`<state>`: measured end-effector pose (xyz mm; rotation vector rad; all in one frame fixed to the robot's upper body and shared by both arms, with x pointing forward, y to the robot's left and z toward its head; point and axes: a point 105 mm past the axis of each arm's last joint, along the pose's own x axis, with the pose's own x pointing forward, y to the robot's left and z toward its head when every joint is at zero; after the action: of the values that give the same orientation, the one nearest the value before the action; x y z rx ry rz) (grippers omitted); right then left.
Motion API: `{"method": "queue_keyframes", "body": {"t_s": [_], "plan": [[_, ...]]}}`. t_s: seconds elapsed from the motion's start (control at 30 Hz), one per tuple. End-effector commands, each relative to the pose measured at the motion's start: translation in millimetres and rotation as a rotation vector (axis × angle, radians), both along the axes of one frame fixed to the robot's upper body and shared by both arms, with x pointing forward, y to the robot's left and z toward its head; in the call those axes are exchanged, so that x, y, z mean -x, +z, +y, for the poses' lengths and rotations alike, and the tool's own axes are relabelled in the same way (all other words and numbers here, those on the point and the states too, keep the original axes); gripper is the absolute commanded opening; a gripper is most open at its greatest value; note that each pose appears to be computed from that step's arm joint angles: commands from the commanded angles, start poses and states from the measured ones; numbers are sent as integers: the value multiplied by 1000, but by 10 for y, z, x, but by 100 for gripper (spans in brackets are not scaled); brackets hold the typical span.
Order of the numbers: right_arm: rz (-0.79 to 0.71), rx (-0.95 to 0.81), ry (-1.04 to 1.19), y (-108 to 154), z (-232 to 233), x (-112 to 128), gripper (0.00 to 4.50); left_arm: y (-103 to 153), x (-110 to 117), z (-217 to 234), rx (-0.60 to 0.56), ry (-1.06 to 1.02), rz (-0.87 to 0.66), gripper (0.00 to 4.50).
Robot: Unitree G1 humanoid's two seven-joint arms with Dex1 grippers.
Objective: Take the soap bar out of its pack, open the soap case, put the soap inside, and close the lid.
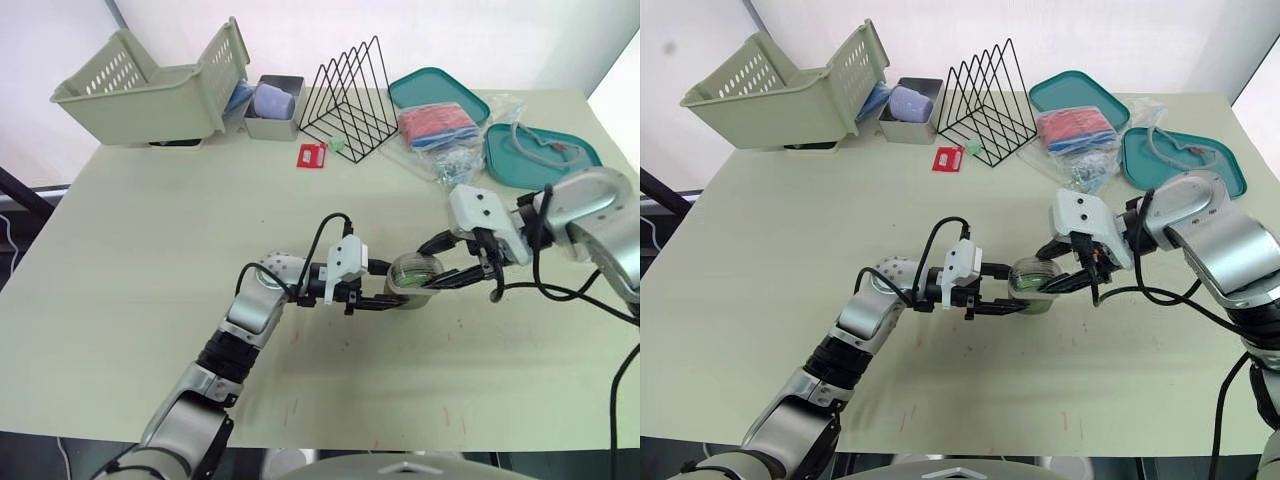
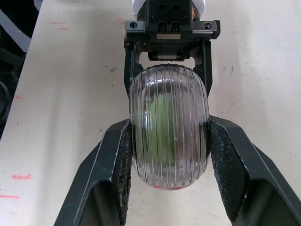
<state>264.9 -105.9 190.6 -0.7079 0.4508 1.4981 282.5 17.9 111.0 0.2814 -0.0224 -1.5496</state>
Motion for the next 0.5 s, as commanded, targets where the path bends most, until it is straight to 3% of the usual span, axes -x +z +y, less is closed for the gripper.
{"method": "queue_keyframes", "body": {"t_s": [0.03, 0.5], "plan": [[79, 36, 28, -206, 78, 87, 179, 64, -11, -33, 11, 10, -31, 202], [90, 105, -50, -284, 3, 52, 179, 73, -25, -29, 14, 19, -30, 202]]}}
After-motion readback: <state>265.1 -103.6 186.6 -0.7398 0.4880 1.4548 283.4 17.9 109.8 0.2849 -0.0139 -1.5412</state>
